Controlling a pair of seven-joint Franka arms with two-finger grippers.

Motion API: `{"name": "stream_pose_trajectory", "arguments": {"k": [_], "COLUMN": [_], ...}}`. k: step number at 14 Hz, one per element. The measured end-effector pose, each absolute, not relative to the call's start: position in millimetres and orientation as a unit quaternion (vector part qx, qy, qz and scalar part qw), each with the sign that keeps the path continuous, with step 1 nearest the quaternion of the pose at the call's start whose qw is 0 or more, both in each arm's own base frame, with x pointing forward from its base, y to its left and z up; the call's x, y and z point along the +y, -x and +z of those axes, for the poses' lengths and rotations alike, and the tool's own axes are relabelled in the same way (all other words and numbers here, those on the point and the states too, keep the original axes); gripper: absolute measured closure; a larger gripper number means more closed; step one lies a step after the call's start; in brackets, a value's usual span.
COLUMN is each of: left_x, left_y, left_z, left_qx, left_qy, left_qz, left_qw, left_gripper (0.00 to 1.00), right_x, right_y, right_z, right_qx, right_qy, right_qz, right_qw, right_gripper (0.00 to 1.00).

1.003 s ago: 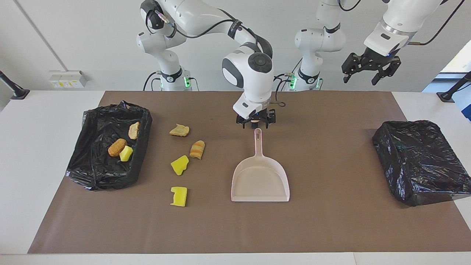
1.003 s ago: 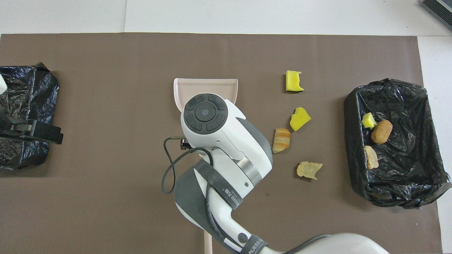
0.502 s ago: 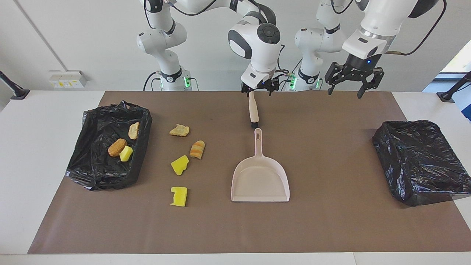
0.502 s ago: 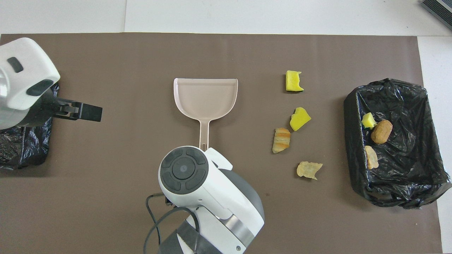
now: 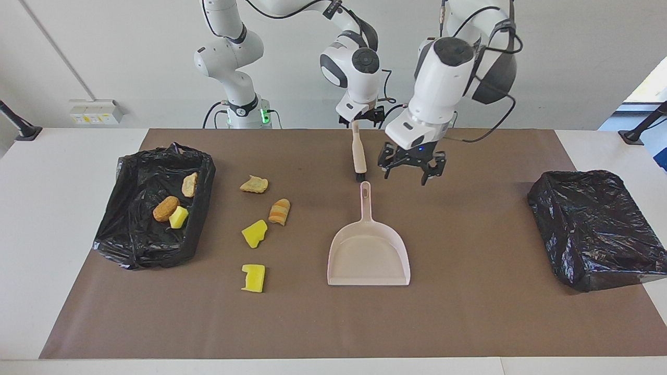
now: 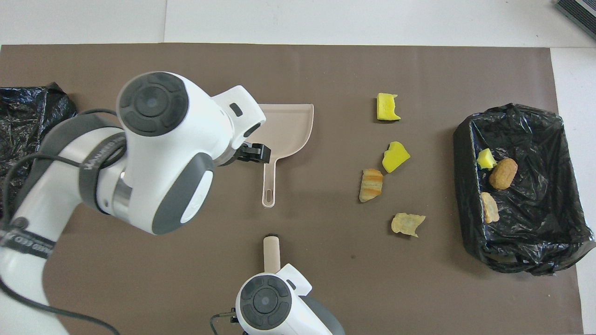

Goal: Sweep and dump trash in bin

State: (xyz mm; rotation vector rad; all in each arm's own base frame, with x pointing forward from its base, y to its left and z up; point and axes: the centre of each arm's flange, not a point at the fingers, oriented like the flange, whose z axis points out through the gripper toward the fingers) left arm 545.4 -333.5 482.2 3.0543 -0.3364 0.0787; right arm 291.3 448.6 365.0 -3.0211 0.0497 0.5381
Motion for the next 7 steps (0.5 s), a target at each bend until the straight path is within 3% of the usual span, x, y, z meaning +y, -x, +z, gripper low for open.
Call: {"name": "stream_pose_trajectory", "arguments": {"k": [4,7], "left_x": [-377.0,-372.2], "left_y": [-518.0,-515.5], "left_z": [379.3,361.0], "left_qx": [-0.092,-0.087], "left_qy": [-0.995,-0.996], "left_qz": [0.016,0.015], "left_qw": [0.031,0.029], "left_gripper": [0.0,0.0], "right_x": [430.4,429.9], "right_y": [-277.3,-262.3], "right_z": [360.2,356.9], "right_qx": [0.026,0.015], "right_qy": [0.982,0.985], "right_qz": [0.185,0.163], "right_qw": [0.032,0.045], "right_gripper": [0.0,0.0]}}
